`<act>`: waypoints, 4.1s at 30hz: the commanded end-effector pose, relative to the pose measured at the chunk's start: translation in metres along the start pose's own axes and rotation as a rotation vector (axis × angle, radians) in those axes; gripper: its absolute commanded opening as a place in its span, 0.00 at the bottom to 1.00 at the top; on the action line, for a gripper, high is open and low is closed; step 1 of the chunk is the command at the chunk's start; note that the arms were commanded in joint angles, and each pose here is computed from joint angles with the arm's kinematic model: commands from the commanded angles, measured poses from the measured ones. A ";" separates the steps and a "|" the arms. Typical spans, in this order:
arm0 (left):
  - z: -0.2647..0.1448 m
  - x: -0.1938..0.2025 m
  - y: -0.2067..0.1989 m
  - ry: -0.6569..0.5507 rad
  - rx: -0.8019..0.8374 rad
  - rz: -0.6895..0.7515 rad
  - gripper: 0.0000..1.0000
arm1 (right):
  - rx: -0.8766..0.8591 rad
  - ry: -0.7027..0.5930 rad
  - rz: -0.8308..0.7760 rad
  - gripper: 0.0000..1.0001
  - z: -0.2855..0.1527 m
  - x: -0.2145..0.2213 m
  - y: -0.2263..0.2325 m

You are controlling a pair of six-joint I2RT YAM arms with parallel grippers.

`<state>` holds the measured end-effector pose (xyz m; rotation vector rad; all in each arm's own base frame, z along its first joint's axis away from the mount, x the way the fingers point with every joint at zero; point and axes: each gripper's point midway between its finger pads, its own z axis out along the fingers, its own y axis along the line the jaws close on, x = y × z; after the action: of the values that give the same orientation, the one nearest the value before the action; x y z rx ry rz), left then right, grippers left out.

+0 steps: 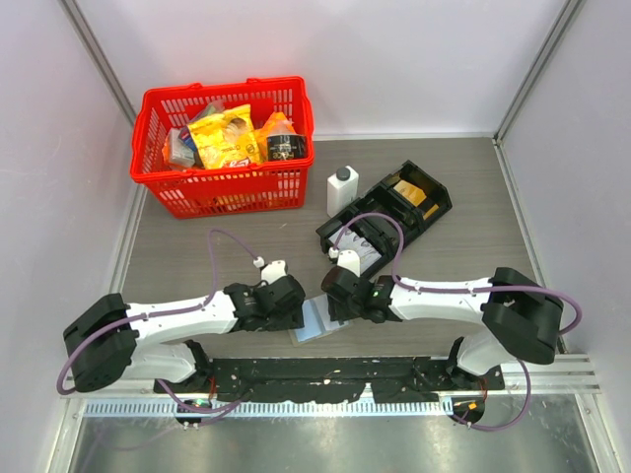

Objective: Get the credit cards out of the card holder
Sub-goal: Remove the credit card from the card holder.

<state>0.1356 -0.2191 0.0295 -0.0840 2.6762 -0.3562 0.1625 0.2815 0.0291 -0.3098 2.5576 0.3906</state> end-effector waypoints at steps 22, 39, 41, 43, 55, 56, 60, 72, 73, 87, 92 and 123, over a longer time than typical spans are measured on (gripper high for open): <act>0.006 0.000 -0.008 -0.044 0.040 -0.060 0.47 | -0.161 -0.066 0.012 0.43 -0.024 -0.027 0.036; 0.006 0.001 -0.008 -0.044 0.042 -0.062 0.46 | -0.024 -0.033 -0.002 0.44 -0.001 -0.014 0.014; 0.005 0.000 -0.009 -0.045 0.044 -0.063 0.46 | -0.030 -0.026 -0.007 0.44 0.000 -0.013 0.015; 0.006 0.000 -0.008 -0.045 0.043 -0.063 0.45 | -0.050 -0.027 -0.008 0.43 -0.001 -0.014 0.019; 0.006 0.000 -0.010 -0.043 0.046 -0.063 0.45 | -0.163 -0.050 0.001 0.43 -0.015 -0.023 0.040; 0.006 0.001 -0.010 -0.043 0.046 -0.063 0.45 | -0.165 -0.054 0.005 0.43 -0.016 -0.024 0.041; 0.007 0.001 -0.009 -0.042 0.044 -0.061 0.45 | -0.182 -0.056 0.000 0.43 -0.020 -0.025 0.044; 0.006 0.000 -0.009 -0.047 0.049 -0.072 0.45 | -0.264 -0.073 -0.009 0.43 -0.035 -0.031 0.061; 0.005 0.000 -0.010 -0.047 0.052 -0.074 0.45 | -0.288 -0.075 -0.005 0.43 -0.037 -0.032 0.066; -0.001 -0.004 -0.006 -0.083 0.076 -0.114 0.44 | -0.433 -0.052 0.027 0.40 -0.036 -0.027 0.093; -0.005 -0.007 0.001 -0.104 0.071 -0.138 0.45 | -0.485 -0.008 0.027 0.40 -0.028 -0.017 0.105; 0.002 -0.001 -0.035 -0.044 0.194 -0.123 0.18 | -0.571 -0.033 0.248 0.41 -0.010 -0.021 0.046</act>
<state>0.1366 -0.2447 0.0392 -0.1871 2.5953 -0.5931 0.1595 0.3121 0.0466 -0.1760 2.4700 1.1001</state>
